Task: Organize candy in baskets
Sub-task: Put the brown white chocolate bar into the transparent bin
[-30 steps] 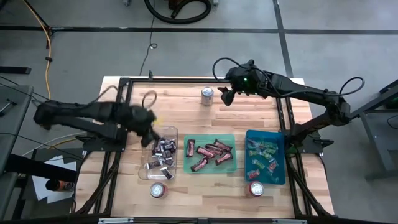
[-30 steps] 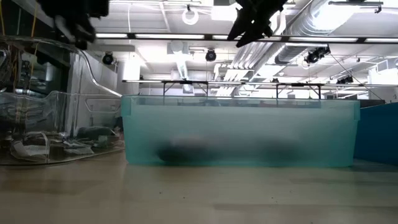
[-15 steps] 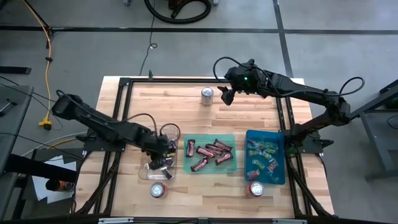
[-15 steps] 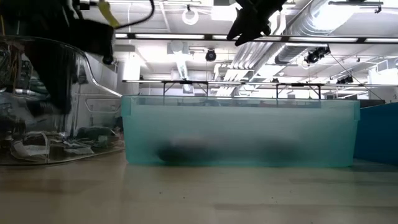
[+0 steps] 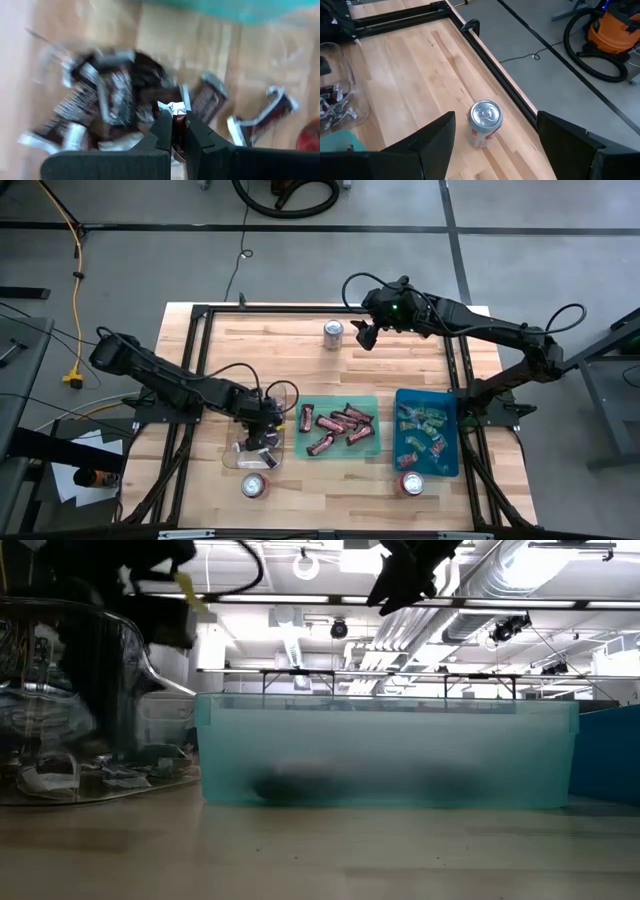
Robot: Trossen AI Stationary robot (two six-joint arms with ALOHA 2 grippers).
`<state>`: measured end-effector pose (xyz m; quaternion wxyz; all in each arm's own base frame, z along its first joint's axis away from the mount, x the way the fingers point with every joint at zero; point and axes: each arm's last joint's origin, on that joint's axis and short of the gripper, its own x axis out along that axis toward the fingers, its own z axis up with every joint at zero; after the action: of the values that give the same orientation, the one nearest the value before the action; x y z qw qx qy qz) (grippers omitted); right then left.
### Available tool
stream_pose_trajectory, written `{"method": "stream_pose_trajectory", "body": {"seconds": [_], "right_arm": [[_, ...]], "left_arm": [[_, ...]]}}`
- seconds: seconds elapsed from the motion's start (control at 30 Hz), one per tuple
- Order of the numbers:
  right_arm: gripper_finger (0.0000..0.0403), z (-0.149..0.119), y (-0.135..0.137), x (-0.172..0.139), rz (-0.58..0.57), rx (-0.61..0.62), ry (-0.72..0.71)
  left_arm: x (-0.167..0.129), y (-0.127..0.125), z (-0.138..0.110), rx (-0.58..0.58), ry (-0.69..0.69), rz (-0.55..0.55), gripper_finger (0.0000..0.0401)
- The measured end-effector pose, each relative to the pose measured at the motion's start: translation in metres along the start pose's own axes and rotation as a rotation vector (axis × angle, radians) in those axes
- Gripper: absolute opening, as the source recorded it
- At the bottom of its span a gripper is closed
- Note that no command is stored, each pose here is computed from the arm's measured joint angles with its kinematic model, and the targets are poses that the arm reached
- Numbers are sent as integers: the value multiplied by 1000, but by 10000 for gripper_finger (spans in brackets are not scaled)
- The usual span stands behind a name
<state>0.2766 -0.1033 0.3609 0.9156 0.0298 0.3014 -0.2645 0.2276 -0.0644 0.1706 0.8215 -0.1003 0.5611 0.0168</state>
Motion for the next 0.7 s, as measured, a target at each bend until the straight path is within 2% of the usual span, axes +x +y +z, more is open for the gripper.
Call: {"method": "stream_pose_trajectory", "body": {"seconds": [0.13,0.27,0.47,0.53,0.6,0.7], "right_arm": [[273,0,1,0,18,0,2],[273,0,1,0,19,-1,3],[273,0,1,0,19,-1,3],[273,0,1,0,20,0,3],[273,0,1,0,20,4,4],[273,0,1,0,20,24,4]], "left_arm": [[11,4,-11,-2,23,-44,0],[16,7,-17,49,6,-31,0],[15,16,-18,144,-40,202,0],[15,17,-19,157,-36,236,0],[15,17,-21,162,-14,222,0],[16,13,-22,140,27,79,0]]}}
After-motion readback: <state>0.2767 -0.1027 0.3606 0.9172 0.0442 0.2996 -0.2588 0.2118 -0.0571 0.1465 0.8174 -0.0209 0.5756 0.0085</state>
